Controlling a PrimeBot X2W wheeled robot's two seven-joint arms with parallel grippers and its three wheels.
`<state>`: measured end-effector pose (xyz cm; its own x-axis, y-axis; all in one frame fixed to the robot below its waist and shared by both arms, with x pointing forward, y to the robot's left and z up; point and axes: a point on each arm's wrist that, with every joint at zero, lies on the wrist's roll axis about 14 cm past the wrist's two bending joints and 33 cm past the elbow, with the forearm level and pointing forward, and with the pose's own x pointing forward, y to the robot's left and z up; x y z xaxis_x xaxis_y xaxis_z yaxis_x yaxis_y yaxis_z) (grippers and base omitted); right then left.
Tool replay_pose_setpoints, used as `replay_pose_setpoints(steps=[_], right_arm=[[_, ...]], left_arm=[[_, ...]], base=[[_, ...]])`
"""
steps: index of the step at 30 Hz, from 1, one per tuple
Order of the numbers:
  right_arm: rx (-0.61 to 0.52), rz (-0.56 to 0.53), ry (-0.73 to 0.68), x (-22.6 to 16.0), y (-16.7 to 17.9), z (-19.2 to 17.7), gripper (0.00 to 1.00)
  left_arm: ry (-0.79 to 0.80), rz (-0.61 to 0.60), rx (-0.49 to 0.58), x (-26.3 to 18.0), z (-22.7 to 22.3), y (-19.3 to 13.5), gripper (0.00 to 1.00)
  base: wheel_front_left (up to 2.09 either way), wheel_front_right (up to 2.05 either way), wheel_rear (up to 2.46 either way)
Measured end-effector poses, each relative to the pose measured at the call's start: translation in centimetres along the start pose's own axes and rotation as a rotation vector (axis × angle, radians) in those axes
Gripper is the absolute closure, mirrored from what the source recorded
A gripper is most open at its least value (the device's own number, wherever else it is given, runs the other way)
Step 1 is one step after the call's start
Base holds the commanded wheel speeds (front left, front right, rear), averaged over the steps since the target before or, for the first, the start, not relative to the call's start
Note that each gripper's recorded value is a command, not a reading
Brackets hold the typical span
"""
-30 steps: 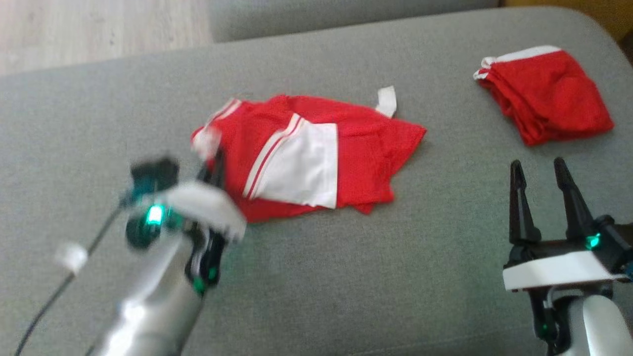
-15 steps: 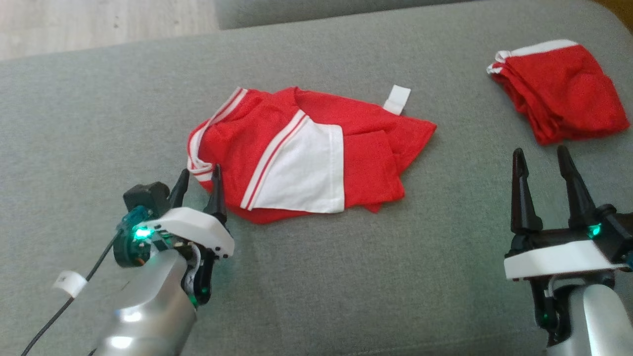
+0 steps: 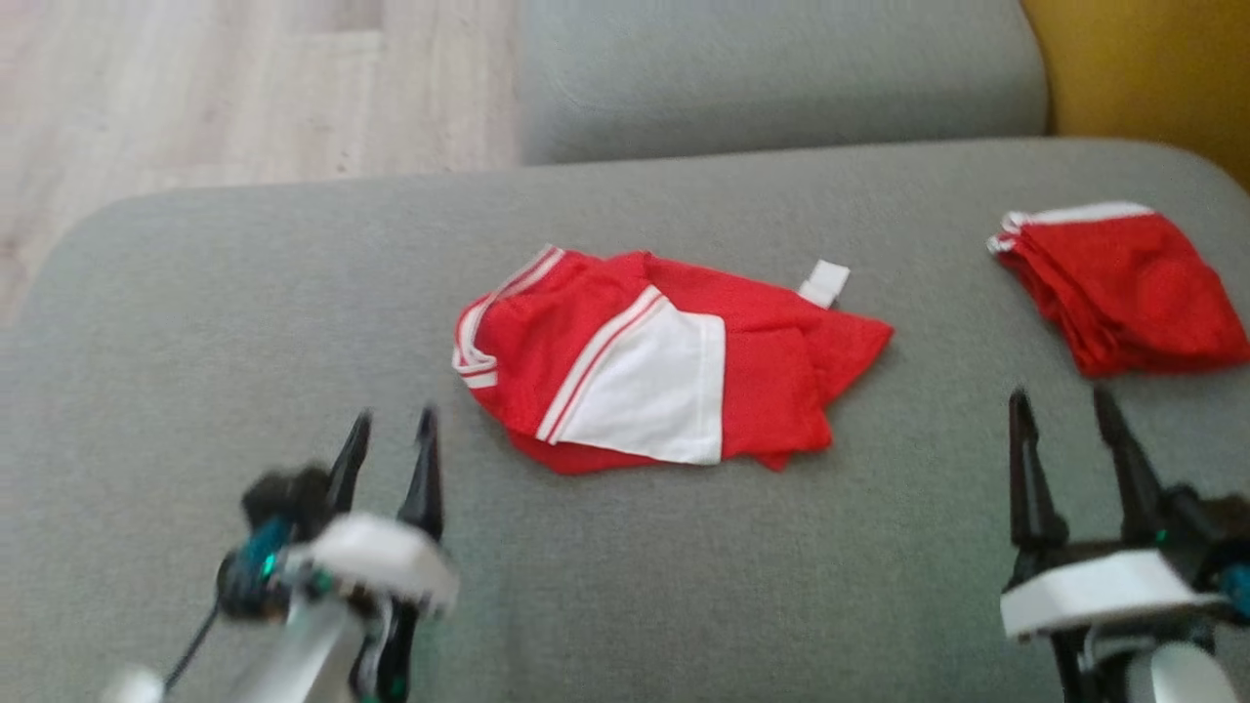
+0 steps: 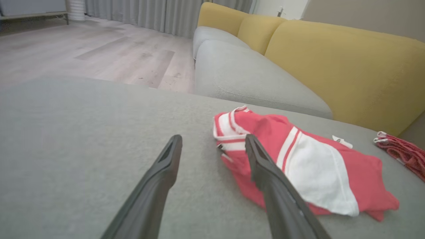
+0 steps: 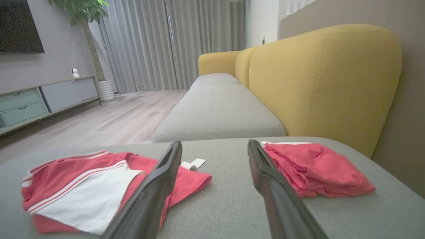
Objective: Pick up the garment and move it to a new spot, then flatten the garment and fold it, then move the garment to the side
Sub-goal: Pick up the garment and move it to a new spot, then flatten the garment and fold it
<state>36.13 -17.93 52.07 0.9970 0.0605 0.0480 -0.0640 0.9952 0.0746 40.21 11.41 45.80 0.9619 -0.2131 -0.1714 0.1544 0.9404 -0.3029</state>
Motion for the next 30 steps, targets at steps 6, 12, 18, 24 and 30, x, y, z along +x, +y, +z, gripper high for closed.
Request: replay_pose_setpoints(steps=[6, 12, 18, 24, 30], right_arm=[[0.002, 0.029, 0.055, -1.6, 1.0, -1.7, 0.00], [0.022, 0.060, 0.100, -3.1, 2.1, -3.5, 0.00], [0.045, 0.090, 0.115, -3.8, 3.2, -4.3, 0.00], [0.046, 0.092, 0.130, -4.1, 3.3, -5.0, 0.00], [0.047, 0.092, 0.141, -4.2, 3.3, -5.5, 0.00]], left_arm=[[-0.025, 0.100, 0.041, -5.7, -1.2, 3.1, 0.00], [-0.037, 0.140, 0.091, -9.8, -2.0, 3.8, 0.00], [-0.096, 0.166, 0.068, -11.2, -0.5, 3.8, 0.00], [-0.091, 0.165, 0.050, -11.9, -0.8, 3.4, 0.00], [-0.091, 0.174, 0.040, -12.0, -0.5, 3.4, 0.00]], base=[[0.00, 0.00, 0.00], [0.00, 0.00, 0.00], [0.00, 0.00, 0.00], [0.00, 0.00, 0.00], [0.00, 0.00, 0.00]])
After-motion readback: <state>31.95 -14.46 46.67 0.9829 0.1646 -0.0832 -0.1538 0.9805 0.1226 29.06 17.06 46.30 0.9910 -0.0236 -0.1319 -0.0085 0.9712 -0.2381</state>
